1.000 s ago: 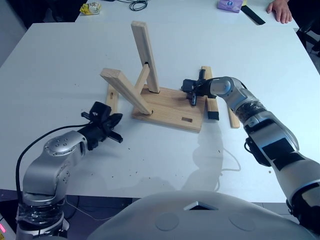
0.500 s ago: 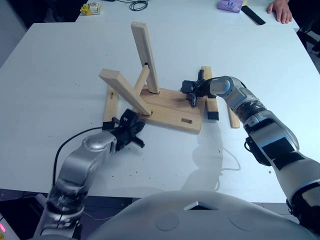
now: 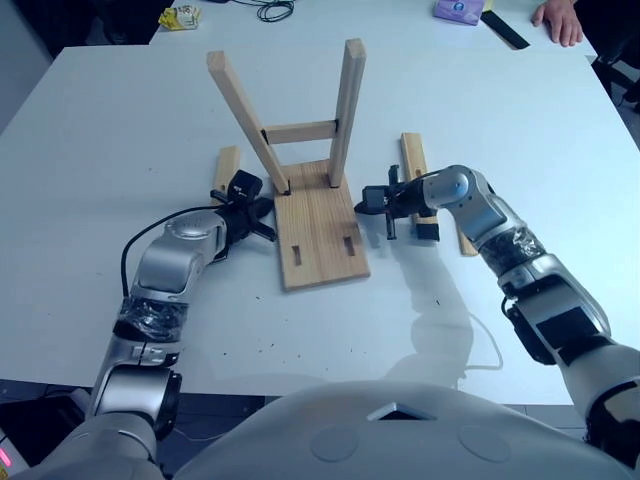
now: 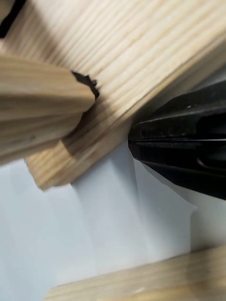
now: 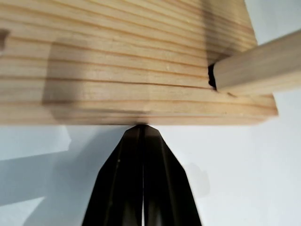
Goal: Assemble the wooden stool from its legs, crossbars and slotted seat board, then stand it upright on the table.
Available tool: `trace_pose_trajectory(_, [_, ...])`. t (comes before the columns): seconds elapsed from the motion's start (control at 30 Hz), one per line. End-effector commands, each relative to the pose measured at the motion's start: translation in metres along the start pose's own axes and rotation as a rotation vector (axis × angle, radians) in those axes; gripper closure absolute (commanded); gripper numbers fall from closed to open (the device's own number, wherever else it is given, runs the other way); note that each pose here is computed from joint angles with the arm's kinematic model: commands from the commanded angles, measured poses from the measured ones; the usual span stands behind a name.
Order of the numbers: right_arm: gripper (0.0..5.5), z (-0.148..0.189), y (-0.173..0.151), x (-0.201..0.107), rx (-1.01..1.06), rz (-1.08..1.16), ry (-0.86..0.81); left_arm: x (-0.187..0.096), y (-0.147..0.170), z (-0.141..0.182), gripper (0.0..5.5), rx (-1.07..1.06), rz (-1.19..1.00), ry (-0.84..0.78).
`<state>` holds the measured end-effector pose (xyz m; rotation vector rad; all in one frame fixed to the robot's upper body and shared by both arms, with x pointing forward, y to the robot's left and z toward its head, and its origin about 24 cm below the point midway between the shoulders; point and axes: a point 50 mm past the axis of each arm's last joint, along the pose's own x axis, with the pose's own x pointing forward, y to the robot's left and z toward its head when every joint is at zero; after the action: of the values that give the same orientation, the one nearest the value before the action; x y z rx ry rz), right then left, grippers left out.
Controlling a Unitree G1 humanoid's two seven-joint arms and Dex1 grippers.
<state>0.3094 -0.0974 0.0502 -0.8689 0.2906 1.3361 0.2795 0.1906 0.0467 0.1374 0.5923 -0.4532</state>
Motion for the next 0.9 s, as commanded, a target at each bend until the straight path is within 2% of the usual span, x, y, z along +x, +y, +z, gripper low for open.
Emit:
trace_pose_trajectory(0.03, [5.48,-0.003,0.000,-0.006,0.085,-0.109,-0.010,0.006,-0.014,-0.001,5.50,-0.053,-0.070,-0.014])
trace_pose_trajectory(0.3, [5.48,-0.006,0.015,-0.020,0.209,-0.186,-0.023,0.002,-0.033,-0.002,5.50,-0.109,-0.096,-0.058])
trace_pose_trajectory(0.53, [5.48,-0.003,0.032,-0.019,0.210,-0.131,-0.015,-0.002,-0.024,-0.002,5.50,-0.116,-0.047,-0.072])
trace_pose_trajectory(0.67, [5.48,-0.003,0.020,-0.025,0.232,-0.249,-0.018,-0.012,-0.020,0.003,5.50,-0.123,-0.017,-0.102])
trace_pose_trajectory(0.77, [5.48,0.002,-0.003,-0.051,0.240,-0.438,-0.054,-0.029,-0.018,0.016,5.50,-0.127,0.023,-0.190])
trace_pose_trajectory(0.9, [5.48,0.008,-0.009,-0.078,0.247,-0.536,-0.081,-0.059,-0.017,0.032,5.50,-0.222,0.114,-0.344])
